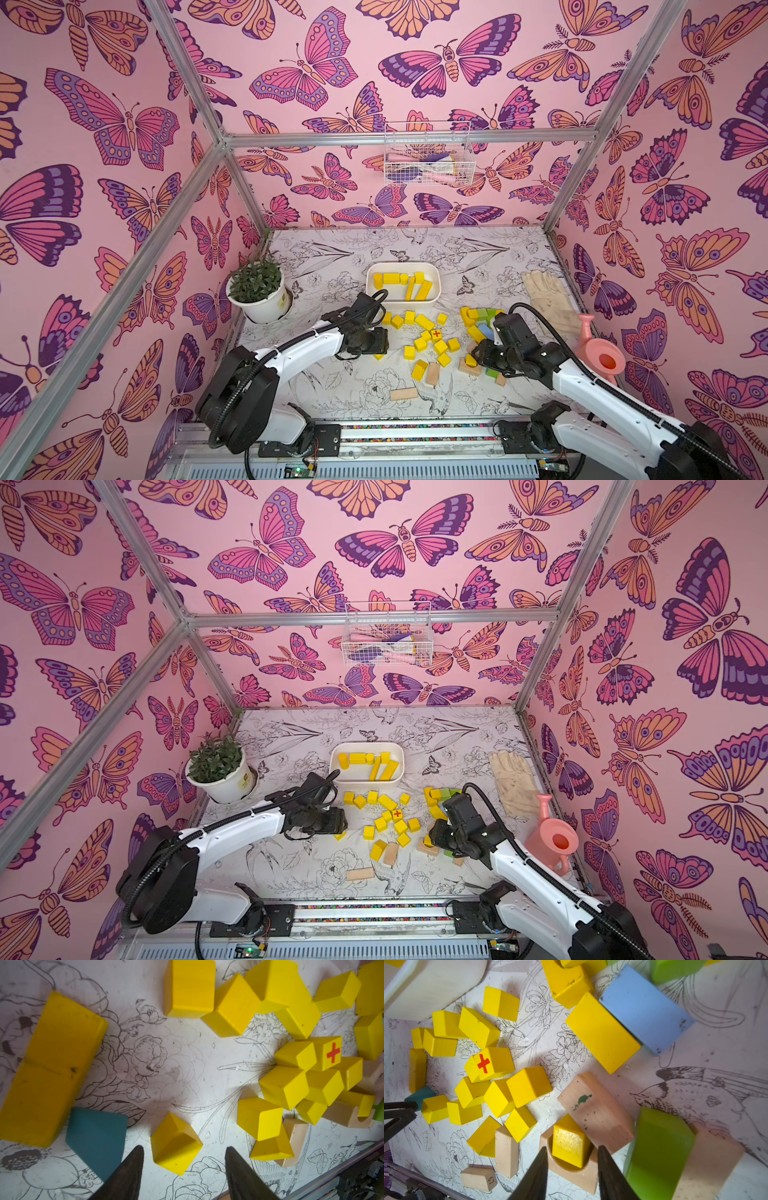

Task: Pick out the yellow building blocks
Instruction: Pick up the building block from the center of the board.

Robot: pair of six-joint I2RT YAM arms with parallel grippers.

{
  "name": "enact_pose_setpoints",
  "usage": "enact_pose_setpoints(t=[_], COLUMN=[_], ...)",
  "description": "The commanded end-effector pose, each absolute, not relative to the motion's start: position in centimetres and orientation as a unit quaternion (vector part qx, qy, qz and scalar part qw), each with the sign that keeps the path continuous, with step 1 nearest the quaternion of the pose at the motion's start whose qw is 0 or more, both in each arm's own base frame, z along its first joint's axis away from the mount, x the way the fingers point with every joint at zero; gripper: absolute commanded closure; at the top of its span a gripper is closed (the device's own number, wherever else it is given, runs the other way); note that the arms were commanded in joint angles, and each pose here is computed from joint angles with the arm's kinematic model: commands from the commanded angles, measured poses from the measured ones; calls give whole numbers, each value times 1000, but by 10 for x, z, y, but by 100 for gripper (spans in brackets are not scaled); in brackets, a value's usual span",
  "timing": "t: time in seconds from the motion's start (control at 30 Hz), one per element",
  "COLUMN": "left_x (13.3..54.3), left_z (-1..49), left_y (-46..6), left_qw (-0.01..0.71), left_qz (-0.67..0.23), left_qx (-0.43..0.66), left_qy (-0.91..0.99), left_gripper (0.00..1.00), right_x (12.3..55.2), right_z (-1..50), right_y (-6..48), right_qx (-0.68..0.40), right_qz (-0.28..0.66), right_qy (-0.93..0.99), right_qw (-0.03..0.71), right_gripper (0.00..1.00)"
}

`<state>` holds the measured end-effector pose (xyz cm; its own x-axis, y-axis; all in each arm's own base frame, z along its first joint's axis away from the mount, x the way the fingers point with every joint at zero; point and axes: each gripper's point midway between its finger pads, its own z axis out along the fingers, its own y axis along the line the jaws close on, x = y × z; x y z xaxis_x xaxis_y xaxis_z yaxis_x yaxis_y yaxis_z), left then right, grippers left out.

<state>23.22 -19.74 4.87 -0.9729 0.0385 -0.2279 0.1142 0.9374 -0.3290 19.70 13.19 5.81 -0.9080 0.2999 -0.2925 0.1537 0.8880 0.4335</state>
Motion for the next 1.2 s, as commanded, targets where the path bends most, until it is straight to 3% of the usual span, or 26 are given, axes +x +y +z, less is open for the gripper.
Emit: enact_pose_setpoints(t=[0.0,0.27,0.5,1.17], left_x=[222,222,222,230], left_z=[38,31,30,53], left_y=[-200,-206,-207,-211], left_qw=[71,49,46,83], left_qz=[-169,-168,-167,-185], left_qx=[40,48,48,65], left_qy=[982,983,984,977], left_gripper=[37,42,58,61], right_x=[198,198,198,198], right_z=[58,58,57,57], right_y=[132,132,132,132], right_qx=[120,121,120,120], right_qz=[202,203,202,203], right_qy=[955,955,956,955], right_qw=[178,179,177,177], right_gripper=[59,59,59,59])
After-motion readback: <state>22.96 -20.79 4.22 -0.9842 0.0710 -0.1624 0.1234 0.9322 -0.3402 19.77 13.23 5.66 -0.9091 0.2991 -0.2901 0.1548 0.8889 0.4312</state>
